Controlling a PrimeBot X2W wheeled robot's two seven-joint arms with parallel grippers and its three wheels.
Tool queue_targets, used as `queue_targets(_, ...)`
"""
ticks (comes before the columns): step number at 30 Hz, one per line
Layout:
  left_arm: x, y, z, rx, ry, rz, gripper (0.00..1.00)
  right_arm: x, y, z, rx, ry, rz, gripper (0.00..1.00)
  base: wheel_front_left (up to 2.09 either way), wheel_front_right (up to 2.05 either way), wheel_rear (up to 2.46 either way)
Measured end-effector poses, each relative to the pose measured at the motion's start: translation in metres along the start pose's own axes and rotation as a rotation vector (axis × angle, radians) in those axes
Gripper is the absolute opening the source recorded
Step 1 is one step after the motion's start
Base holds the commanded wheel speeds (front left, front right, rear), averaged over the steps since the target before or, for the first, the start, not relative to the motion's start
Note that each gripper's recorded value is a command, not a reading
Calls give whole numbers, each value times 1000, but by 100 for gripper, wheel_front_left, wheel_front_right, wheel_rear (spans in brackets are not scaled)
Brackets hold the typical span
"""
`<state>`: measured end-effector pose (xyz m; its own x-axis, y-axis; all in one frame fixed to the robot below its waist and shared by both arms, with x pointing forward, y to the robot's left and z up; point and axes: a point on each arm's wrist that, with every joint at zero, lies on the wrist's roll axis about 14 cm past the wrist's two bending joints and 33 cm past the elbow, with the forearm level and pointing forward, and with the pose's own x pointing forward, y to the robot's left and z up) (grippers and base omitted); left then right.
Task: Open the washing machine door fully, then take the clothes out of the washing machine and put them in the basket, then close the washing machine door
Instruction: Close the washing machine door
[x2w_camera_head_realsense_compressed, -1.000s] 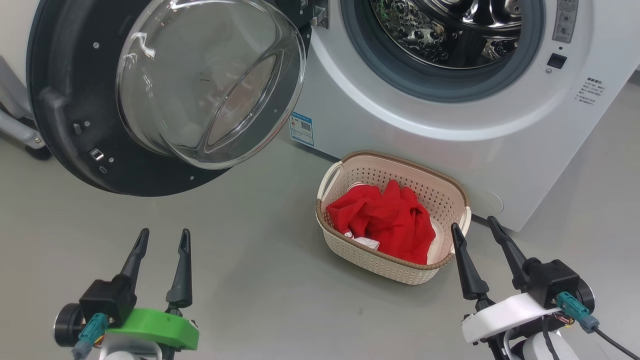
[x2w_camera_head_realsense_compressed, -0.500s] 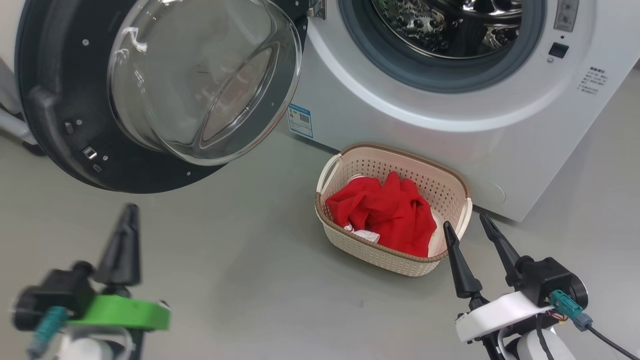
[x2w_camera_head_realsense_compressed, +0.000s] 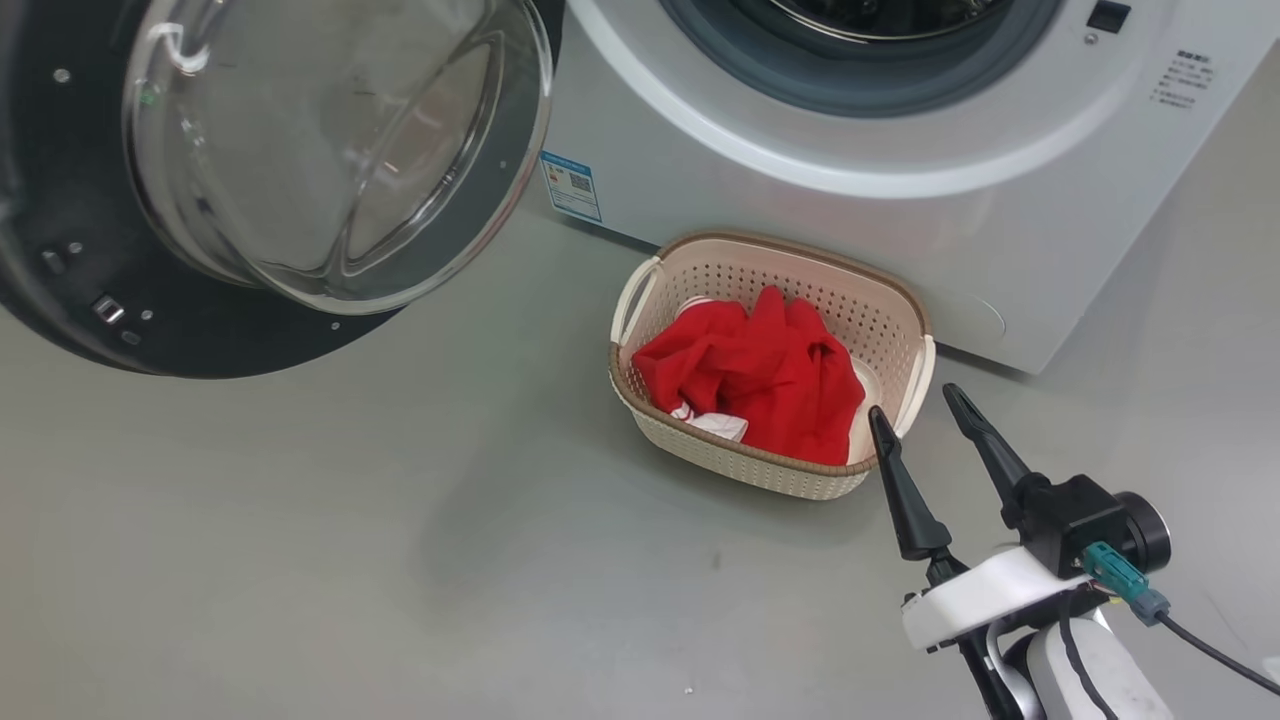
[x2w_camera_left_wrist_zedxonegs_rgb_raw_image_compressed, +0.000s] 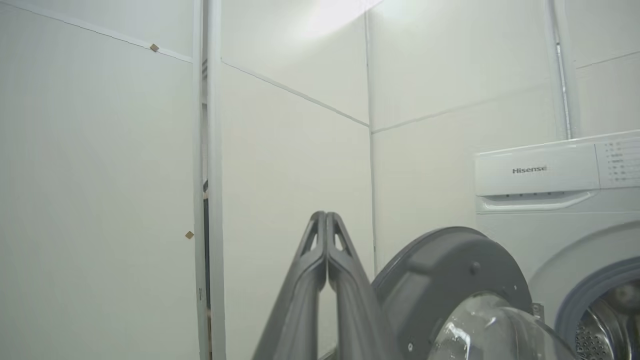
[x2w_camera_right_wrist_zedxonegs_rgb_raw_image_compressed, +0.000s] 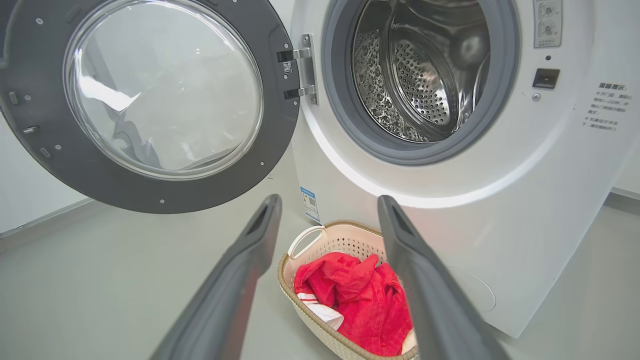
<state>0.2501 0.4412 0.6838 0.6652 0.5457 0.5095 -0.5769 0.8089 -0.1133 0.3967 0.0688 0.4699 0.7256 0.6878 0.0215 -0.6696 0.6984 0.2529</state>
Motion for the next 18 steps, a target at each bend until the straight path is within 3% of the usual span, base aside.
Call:
queue_targets(8,45,45,13,-185,-31,161,0,1,-16,1,-12,-3,-22,100,0,0,0)
queue_targets(12,55,70,-14,-348,41,311,0,-3,-26,-5,-16,14,-42,100,0,0,0)
queue_targets(18,54,91,-68,-483,228,476,0,-3,-34,-6,-12,15,-56,100,0,0,0)
